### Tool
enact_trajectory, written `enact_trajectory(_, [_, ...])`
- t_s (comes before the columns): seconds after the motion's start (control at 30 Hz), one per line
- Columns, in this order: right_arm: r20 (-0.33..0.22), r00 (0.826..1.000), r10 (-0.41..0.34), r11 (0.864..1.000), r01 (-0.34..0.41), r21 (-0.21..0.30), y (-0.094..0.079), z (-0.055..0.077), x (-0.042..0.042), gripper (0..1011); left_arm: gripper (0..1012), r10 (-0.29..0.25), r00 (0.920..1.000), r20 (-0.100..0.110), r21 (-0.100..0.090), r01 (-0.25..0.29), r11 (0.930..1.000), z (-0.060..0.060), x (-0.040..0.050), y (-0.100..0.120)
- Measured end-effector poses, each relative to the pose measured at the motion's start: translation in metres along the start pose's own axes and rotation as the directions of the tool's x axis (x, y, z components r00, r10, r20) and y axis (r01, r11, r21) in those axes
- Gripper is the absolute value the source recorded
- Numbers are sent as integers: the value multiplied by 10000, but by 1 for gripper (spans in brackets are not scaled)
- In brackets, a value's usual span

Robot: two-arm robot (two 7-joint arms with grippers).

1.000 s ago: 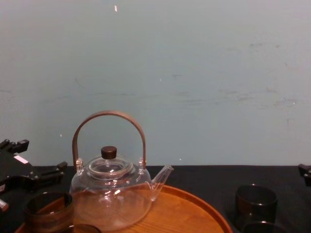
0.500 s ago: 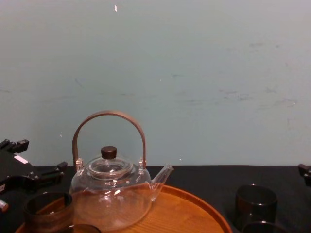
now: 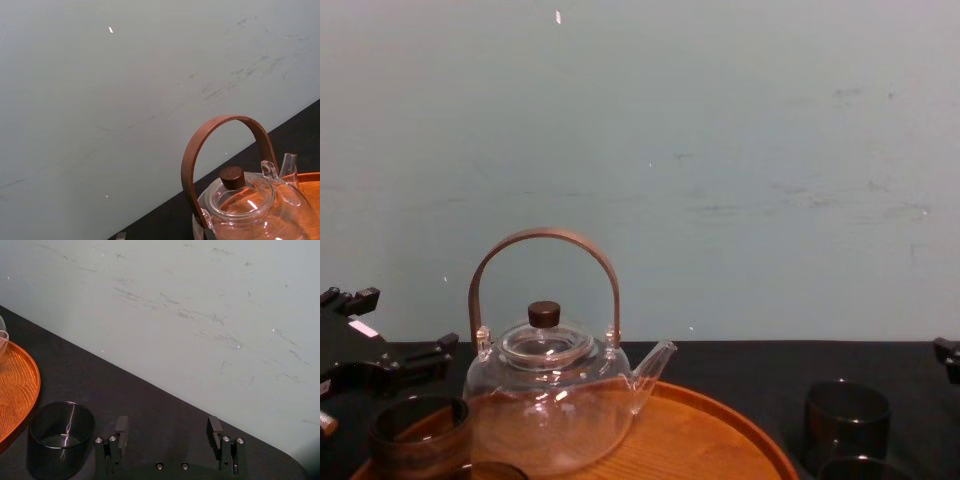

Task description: Pick up the glass from the table and place it on the tray.

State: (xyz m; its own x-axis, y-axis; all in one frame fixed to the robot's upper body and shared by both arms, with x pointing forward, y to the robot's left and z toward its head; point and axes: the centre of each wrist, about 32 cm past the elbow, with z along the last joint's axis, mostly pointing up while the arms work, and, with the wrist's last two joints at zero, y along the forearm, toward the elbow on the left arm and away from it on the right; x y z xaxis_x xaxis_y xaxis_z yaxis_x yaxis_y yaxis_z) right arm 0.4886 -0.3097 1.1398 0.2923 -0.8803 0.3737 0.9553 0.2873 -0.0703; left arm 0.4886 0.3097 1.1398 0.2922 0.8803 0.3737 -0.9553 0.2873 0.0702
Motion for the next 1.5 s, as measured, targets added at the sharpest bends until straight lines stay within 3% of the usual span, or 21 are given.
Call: enact_trajectory(1.5, [0,10000,1,10000,-1,0,0,0,0,1003,1001,-1,10000,0,1,1,10000,0,0,0])
